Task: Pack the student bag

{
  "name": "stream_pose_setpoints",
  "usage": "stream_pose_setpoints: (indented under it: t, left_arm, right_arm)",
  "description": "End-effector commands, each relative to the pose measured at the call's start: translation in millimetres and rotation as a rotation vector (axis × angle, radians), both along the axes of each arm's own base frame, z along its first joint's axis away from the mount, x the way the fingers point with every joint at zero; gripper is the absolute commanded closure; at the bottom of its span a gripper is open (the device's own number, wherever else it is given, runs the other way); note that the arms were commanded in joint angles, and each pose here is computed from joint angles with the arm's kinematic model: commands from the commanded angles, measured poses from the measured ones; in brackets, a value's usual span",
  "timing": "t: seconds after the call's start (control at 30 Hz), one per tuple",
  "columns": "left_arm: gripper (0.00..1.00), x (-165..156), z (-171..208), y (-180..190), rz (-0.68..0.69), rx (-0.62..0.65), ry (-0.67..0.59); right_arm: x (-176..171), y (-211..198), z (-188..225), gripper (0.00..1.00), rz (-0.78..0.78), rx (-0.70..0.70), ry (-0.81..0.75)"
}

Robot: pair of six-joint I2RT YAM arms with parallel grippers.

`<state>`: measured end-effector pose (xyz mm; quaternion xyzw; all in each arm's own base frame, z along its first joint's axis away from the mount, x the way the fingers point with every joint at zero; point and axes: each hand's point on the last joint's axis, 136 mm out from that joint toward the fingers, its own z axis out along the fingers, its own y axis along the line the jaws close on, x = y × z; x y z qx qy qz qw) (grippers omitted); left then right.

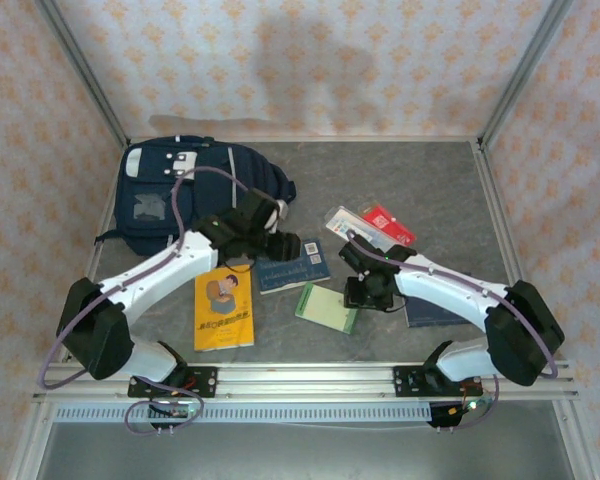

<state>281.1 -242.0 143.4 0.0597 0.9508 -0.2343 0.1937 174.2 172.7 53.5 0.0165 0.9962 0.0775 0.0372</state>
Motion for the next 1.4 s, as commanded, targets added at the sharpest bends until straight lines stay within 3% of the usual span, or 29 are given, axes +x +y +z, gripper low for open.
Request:
stream_pose_setpoints:
  t: [0.0, 0.4, 0.73, 1.0, 1.37]
  left_arm:
    - [0.43, -23, -24, -25, -0.067, -0.067, 0.064]
    - [0.44, -50, -93, -48, -0.123, -0.042, 0.224]
    - [0.45, -60, -114, -59, -0.161, -0.056, 0.290]
    - [0.46, -69, -104, -79, -0.208, -0.147, 0.326]
    - [0.64, -76, -55, -92, -0.239, -0.364, 0.286]
  right_arm:
    - [-10, -13, -13, 0.57, -0.044, -0.055, 0.052]
    - [-12, 0, -40, 0.66, -0.041, -0.059, 0.146]
    - [-19, -4, -48, 0.67, -0.047, -0.061, 0.169]
    - [-22, -2, -56, 0.67, -0.057, -0.054, 0.186]
    - [-26, -6, -61, 0.68, -0.074, -0.056, 0.188]
